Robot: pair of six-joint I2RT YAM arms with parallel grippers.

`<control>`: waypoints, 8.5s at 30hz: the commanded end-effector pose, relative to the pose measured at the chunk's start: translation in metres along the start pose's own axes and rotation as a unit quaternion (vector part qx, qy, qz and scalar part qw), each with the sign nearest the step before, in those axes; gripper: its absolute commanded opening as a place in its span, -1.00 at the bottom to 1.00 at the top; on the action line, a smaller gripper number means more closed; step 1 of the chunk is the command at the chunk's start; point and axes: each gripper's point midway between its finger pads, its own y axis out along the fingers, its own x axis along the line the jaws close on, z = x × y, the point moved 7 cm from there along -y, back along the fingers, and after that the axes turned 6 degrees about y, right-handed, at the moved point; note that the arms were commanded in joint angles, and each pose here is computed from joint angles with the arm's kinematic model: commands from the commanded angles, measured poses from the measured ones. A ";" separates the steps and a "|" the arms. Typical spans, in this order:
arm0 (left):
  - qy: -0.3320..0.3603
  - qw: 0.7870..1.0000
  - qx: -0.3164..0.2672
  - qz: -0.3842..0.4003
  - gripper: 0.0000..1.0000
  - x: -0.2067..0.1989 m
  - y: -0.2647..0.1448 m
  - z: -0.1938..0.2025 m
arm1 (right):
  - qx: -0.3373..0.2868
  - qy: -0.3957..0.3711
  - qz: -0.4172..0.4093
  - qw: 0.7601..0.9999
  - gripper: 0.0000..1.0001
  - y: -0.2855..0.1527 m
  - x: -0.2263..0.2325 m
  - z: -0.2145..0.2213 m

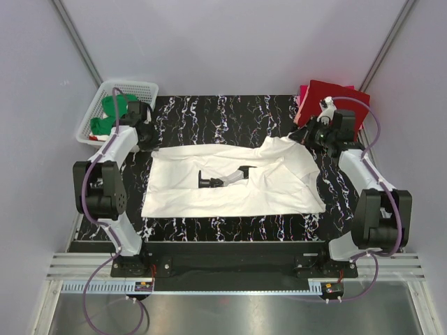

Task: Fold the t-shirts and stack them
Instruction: Fold the tshirt

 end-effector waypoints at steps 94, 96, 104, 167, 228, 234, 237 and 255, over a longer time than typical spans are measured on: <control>0.037 0.908 0.315 0.275 0.33 -0.192 -0.132 0.370 | 0.225 0.131 0.060 0.964 0.53 0.281 0.023 0.051; 0.046 0.910 0.309 0.273 0.34 -0.199 -0.155 0.372 | 0.218 0.119 0.049 0.967 0.54 0.281 0.027 0.045; 0.117 0.954 0.143 0.234 0.47 -0.190 -0.222 0.318 | 0.150 0.053 -0.036 0.987 0.71 0.263 0.078 -0.008; 0.049 0.976 0.004 0.213 -0.79 -0.233 0.049 0.000 | 0.042 0.120 -0.065 0.990 0.99 -0.067 0.036 0.203; 0.147 0.935 -0.107 0.305 0.27 -0.349 0.076 -0.014 | 0.062 0.127 -0.066 0.988 0.99 -0.057 0.032 0.208; 0.163 0.925 -0.081 0.333 0.25 -0.373 0.067 0.013 | 0.064 0.128 -0.065 0.988 0.99 -0.056 0.032 0.208; 0.207 0.922 -0.107 0.310 0.27 -0.383 0.046 0.022 | 0.065 0.129 -0.065 0.987 0.99 -0.055 0.032 0.208; 0.165 0.971 -0.027 0.168 0.29 -0.214 -0.092 0.084 | 0.172 0.196 0.093 0.961 0.95 -0.098 0.028 0.242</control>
